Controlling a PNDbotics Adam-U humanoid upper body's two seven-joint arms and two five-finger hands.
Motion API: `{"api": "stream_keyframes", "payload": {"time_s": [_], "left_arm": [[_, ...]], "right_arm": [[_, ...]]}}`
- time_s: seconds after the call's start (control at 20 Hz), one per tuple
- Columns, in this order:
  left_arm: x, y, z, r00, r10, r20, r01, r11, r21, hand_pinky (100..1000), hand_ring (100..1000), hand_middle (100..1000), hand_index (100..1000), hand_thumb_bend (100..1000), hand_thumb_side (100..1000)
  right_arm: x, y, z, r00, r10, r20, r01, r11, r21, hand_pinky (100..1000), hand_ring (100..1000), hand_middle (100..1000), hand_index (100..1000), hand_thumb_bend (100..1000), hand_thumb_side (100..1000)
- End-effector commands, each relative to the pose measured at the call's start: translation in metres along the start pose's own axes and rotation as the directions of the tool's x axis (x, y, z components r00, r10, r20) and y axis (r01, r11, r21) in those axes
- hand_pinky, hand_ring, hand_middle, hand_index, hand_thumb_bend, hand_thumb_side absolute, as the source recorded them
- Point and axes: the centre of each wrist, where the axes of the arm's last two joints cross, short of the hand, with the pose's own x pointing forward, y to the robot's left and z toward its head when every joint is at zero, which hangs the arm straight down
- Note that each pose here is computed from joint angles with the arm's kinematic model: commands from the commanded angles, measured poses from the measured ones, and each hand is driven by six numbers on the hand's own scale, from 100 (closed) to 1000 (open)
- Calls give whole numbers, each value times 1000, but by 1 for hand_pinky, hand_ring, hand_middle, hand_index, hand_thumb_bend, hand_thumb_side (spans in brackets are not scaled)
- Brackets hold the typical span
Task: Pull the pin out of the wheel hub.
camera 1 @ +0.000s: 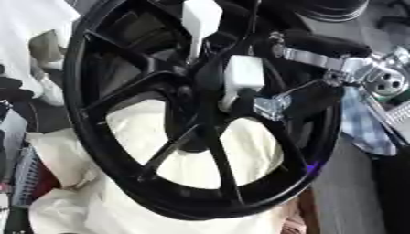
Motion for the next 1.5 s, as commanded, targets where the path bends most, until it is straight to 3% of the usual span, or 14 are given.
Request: {"api": "stream_keyframes", "payload": {"time_s": [0.05,0.7,1.5], "left_arm": [[6,-2,-3,1000,0,24,0,1000,-8,741,575,567,760,100,745],[5,-2,-3,1000,-2,22,2,1000,-8,742,576,569,760,100,745],[5,-1,-2,1000,9,21,-9,1000,-10,743,578,571,761,100,734]], "right_arm": [[1,-8,4,1000,-3,5,3,999,-45,841,767,504,734,100,563],[1,-10,4,998,-55,44,59,992,-108,775,620,402,618,100,479],[-2,-24,14,989,-91,116,106,985,-132,746,565,367,579,100,420]]}}
